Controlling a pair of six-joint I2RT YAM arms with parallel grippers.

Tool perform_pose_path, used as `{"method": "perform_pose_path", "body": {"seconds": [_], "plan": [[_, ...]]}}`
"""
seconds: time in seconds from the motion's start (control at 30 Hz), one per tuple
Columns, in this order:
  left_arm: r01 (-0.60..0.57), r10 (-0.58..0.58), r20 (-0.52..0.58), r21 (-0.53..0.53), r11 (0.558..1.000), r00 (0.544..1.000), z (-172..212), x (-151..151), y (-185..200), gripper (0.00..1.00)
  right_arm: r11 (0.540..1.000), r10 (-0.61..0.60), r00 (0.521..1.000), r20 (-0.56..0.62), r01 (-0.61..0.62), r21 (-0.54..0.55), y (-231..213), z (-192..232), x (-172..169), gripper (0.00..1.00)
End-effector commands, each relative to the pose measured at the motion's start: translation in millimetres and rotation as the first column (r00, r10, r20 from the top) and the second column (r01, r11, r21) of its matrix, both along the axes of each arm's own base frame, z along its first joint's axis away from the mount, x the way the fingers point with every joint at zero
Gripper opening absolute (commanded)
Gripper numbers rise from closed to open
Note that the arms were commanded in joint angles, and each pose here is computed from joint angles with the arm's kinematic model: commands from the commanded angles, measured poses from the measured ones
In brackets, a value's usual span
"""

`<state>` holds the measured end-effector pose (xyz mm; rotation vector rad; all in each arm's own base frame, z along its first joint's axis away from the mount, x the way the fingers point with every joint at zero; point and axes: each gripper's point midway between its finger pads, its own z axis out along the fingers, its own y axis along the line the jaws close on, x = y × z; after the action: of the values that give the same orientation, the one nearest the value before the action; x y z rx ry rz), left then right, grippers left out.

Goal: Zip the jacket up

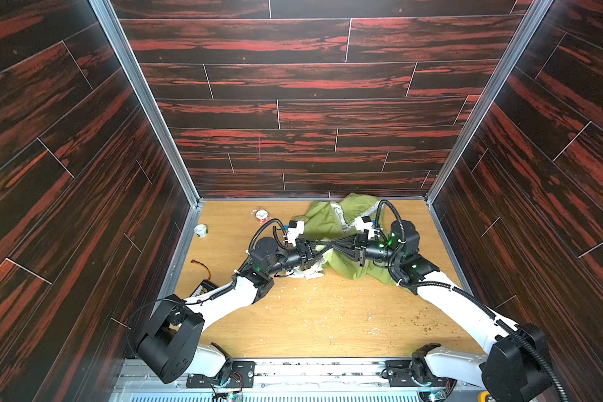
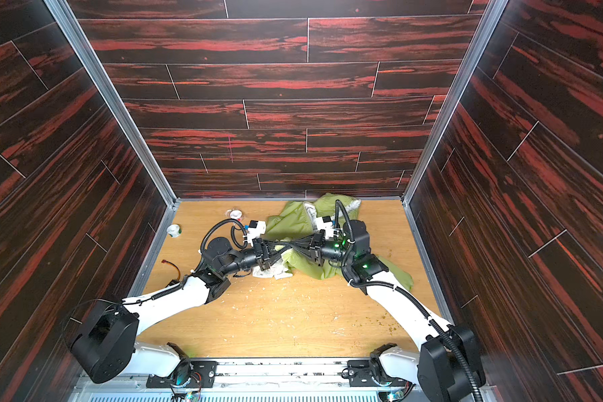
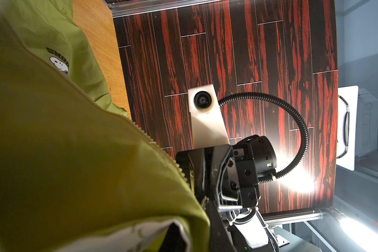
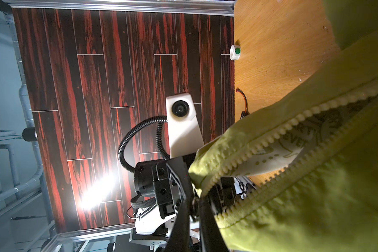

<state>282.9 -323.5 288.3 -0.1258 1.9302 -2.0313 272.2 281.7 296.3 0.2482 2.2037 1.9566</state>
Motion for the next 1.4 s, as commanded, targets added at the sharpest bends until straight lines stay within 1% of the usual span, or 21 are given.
{"method": "perform_pose_path", "body": {"seconds": [0.0, 0.23, 0.57, 0.87, 1.37], "plan": [[0.013, -0.009, 0.075, -0.047, 0.999, 0.997, 26, -5, 2, 0.00, 1.000, 0.008, 1.000, -0.018, -0.008, -0.004, 4, -7, 1, 0.13], [0.015, -0.011, 0.075, -0.050, 0.999, 0.997, 27, -6, 2, 0.00, 1.000, 0.001, 1.000, -0.028, -0.001, 0.004, 3, -10, -1, 0.15], [0.015, -0.011, 0.080, -0.053, 0.998, 0.997, 29, -7, 3, 0.00, 1.000, -0.003, 0.999, -0.049, 0.005, 0.026, 3, -15, -1, 0.13], [0.014, -0.010, 0.083, -0.054, 0.998, 0.996, 29, -8, 3, 0.00, 1.000, -0.013, 0.998, -0.062, 0.015, 0.027, 1, -18, -2, 0.15], [0.012, -0.007, 0.085, -0.058, 0.998, 0.996, 30, -8, 4, 0.00, 0.998, -0.035, 0.996, -0.079, 0.039, 0.042, -2, -20, -1, 0.14]]}}
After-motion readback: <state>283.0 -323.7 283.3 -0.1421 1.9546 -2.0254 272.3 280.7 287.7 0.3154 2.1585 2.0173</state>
